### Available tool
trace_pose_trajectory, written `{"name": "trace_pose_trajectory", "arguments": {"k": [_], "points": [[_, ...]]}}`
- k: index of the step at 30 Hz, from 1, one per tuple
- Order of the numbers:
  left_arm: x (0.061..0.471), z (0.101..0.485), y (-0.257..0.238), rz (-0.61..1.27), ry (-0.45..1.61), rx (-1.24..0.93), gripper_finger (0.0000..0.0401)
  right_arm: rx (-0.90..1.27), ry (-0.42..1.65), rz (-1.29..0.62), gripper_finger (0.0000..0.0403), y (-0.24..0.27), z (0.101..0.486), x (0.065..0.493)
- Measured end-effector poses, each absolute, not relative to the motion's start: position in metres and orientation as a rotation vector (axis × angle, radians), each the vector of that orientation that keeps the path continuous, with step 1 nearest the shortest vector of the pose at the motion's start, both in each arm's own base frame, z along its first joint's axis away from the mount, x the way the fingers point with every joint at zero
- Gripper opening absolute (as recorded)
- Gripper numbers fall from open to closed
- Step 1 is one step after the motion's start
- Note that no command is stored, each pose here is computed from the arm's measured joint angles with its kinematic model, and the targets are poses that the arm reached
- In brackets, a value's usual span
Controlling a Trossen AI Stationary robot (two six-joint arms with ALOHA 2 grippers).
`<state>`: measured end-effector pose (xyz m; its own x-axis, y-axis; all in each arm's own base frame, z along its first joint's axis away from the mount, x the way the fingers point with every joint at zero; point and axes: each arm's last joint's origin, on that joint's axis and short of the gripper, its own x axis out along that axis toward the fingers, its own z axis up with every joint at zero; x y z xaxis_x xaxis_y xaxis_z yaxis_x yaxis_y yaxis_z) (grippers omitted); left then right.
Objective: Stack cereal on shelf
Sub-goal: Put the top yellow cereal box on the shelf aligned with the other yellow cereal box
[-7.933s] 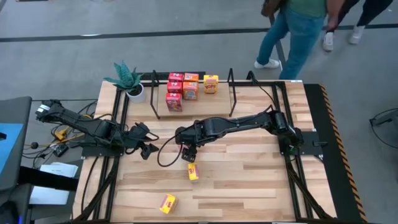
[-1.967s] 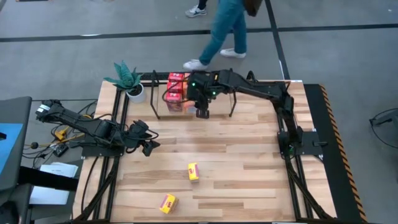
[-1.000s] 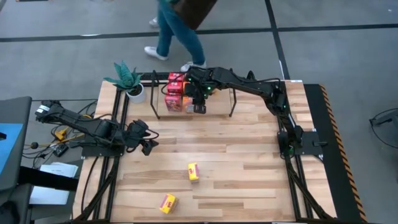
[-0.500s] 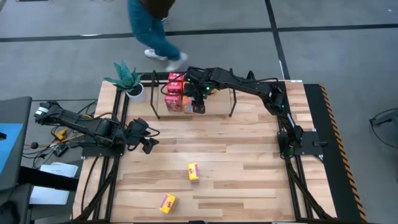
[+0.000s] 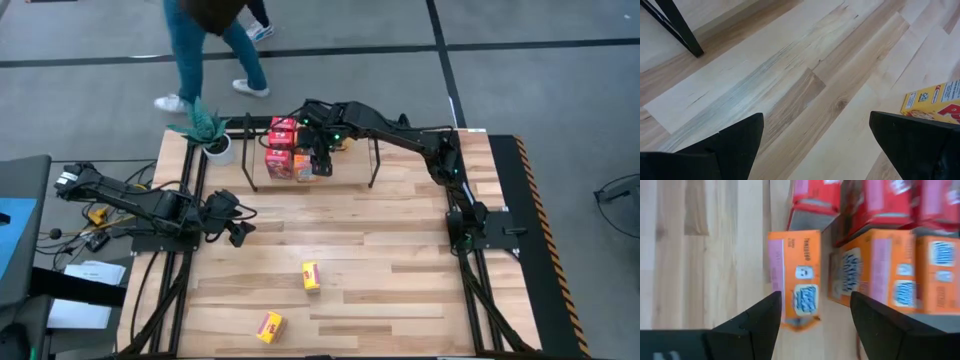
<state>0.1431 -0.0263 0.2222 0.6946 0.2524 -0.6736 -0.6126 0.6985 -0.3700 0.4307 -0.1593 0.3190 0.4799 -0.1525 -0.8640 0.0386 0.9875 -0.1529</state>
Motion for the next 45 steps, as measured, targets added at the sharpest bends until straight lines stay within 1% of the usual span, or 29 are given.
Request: {"name": "trace_pose_trajectory", "arguments": {"k": [5, 9, 14, 17, 20, 23, 27, 32, 34, 37, 42, 45], "points": [[0.143, 0.222, -0.027, 0.486, 0.653, -0.598, 0.0355, -0.098, 1.061, -0.126, 0.0266, -0.15, 0.348, 0.414], [0.144, 0.222, -0.028, 0.449, 0.672, -0.58, 0.0355, -0.068, 1.058, -0.109, 0.0266, -0.127, 0.373, 0.395], [0.144, 0.222, -0.029, 0.409, 0.696, -0.575, 0.0355, -0.014, 1.007, 0.003, 0.0266, -0.078, 0.403, 0.379], [0.144, 0.222, -0.03, 0.379, 0.712, -0.579, 0.0355, -0.065, 0.974, 0.096, 0.0266, -0.036, 0.414, 0.377], [0.143, 0.222, -0.032, 0.352, 0.728, -0.581, 0.0355, -0.163, 0.954, 0.229, 0.0266, 0.011, 0.416, 0.378], [0.143, 0.222, -0.033, 0.338, 0.734, -0.583, 0.0355, -0.279, 0.95, 0.361, 0.0266, 0.054, 0.408, 0.382], [0.143, 0.222, -0.035, 0.35, 0.726, -0.608, 0.0355, -0.38, 0.971, 0.419, 0.0266, 0.094, 0.384, 0.397], [0.142, 0.222, -0.036, 0.356, 0.721, -0.632, 0.0355, -0.362, 1.034, 0.431, 0.0265, 0.117, 0.346, 0.422], [0.142, 0.222, -0.037, 0.355, 0.722, -0.637, 0.0355, -0.428, 1.09, 0.469, 0.0265, 0.124, 0.325, 0.429], [0.142, 0.221, -0.036, 0.364, 0.723, -0.654, 0.0355, -0.568, 1.093, 0.523, 0.0265, 0.138, 0.306, 0.437], [0.142, 0.221, -0.037, 0.372, 0.718, -0.679, 0.0355, -0.827, 1.05, 0.545, 0.0265, 0.156, 0.302, 0.435], [0.142, 0.222, -0.037, 0.373, 0.718, -0.68, 0.0355, -0.918, 1.025, 0.604, 0.0265, 0.16, 0.302, 0.434]]}}
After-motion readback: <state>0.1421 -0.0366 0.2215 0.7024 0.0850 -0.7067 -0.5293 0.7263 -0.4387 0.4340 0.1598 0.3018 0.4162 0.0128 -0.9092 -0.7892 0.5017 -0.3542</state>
